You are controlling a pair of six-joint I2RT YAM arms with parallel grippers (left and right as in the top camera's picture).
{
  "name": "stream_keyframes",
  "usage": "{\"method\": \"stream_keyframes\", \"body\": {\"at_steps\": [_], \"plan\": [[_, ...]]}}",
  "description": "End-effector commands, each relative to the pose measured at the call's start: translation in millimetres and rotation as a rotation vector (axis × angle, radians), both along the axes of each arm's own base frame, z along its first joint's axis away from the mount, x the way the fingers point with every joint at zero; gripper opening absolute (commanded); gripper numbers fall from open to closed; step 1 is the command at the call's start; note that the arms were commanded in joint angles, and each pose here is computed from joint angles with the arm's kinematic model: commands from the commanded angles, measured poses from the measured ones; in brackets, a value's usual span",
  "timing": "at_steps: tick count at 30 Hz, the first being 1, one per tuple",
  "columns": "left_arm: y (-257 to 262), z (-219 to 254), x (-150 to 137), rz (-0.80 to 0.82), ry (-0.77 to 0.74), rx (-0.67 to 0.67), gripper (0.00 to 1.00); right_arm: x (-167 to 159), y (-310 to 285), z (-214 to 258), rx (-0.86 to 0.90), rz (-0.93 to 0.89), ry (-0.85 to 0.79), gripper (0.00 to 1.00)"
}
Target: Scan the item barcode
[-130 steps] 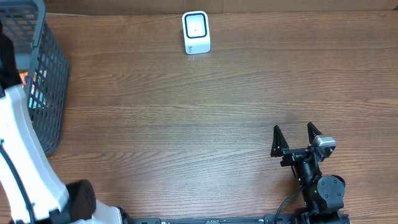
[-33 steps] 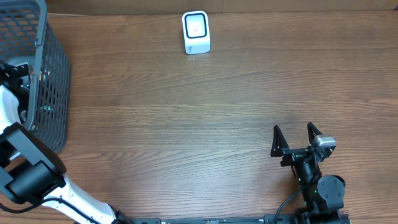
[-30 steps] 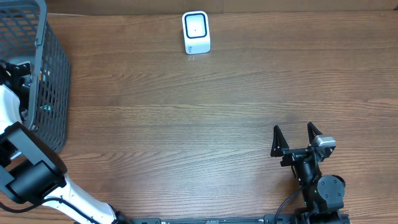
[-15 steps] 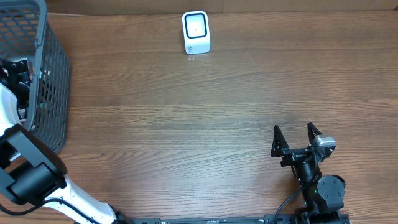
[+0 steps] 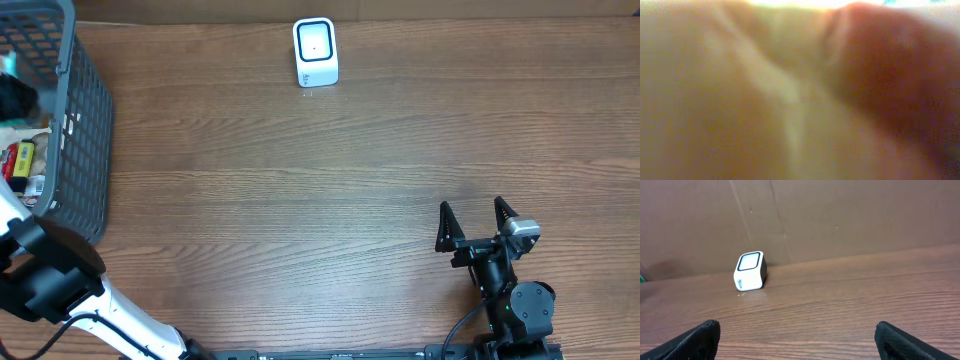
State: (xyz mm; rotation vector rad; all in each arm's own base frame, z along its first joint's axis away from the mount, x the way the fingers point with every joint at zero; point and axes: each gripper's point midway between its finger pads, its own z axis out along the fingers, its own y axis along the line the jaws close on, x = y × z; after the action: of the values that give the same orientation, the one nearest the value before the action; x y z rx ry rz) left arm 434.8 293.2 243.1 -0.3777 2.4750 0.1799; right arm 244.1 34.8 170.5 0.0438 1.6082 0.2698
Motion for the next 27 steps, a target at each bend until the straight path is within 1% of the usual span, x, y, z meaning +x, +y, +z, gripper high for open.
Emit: {"method": "stream_keyframes", "body": {"at_steps": [1, 7, 10, 13, 16, 18, 20, 23, 27], "plan": [[-3, 69, 3, 0.005, -0.13, 0.073, 0.04, 0, -1, -1, 0.001, -0.006, -0.007, 1.0], [-16, 134, -7, 0.044, -0.254, 0.086, 0.04, 0, -1, -1, 0.001, -0.006, -0.007, 1.0], [-34, 156, -9, -0.015, -0.317, 0.06, 0.04, 0, -1, -1, 0.001, -0.006, -0.007, 1.0], [-62, 179, -6, -0.129, -0.404, -0.007, 0.04, 0, -1, -1, 0.001, -0.006, -0.006, 1.0], [-98, 201, -2, -0.273, -0.504, -0.118, 0.04, 0, -1, -1, 0.001, -0.006, -0.007, 1.0], [-117, 213, -3, -0.339, -0.555, -0.194, 0.04, 0, -1, -1, 0.001, -0.006, -0.007, 1.0], [-129, 219, -3, -0.362, -0.576, -0.262, 0.04, 0, -1, -1, 0.001, -0.006, -0.007, 1.0], [-143, 218, -1, -0.338, -0.57, -0.36, 0.04, 0, -1, -1, 0.001, -0.006, -0.007, 1.0], [-170, 212, 5, -0.371, -0.532, -0.408, 0.04, 0, -1, -1, 0.001, -0.006, -0.007, 1.0]]}}
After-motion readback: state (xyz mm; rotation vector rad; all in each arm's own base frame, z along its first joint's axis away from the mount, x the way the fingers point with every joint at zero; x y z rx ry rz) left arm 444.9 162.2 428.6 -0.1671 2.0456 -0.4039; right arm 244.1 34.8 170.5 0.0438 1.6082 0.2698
